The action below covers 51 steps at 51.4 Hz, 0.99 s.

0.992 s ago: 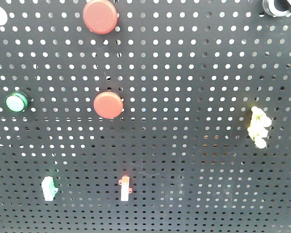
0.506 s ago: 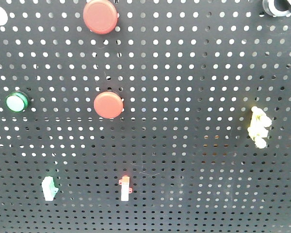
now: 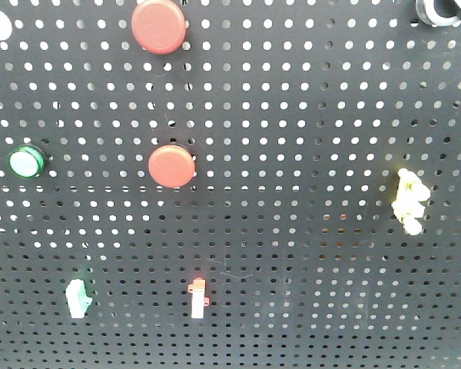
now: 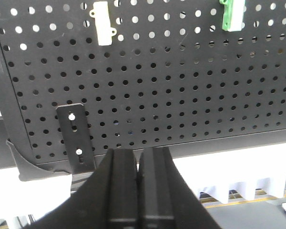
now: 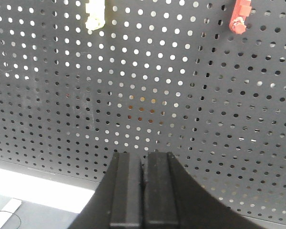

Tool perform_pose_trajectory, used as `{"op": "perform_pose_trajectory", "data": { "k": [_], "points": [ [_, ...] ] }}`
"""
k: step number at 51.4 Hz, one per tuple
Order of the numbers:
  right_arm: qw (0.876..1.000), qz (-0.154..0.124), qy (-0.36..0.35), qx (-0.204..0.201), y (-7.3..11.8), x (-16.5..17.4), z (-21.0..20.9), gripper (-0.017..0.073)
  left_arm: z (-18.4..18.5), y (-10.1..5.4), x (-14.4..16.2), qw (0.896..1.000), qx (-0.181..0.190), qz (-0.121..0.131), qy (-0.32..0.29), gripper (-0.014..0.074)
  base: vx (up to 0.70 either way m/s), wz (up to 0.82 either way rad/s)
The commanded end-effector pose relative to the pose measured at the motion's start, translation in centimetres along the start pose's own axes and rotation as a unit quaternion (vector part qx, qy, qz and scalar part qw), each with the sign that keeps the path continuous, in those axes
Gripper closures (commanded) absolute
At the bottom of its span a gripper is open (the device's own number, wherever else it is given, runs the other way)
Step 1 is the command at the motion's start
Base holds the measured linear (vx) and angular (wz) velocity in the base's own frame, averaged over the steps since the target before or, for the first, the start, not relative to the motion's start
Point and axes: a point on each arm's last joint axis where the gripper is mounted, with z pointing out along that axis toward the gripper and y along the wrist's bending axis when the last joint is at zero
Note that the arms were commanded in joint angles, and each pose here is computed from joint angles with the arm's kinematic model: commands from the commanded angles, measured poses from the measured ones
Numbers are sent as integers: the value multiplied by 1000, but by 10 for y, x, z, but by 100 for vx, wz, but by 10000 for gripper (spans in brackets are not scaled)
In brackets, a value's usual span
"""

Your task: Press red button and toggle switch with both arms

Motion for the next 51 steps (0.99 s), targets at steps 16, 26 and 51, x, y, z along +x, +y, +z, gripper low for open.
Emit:
{"op": "perform_pose_trajectory", "data": {
  "k": [16,26,51],
  "points": [
    [999,3,-36,13,-3,-13,1,562,0,0,4,1000,-1,-7,-28,592,0,0],
    [999,3,-36,13,-3,-13,1,562,0,0,4,1000,-1,-7,-28,592,0,0],
    [993,29,-79,80,-15,40,50,562,0,0,4,1000,-1,-7,-28,592,0,0]
  ]
}}
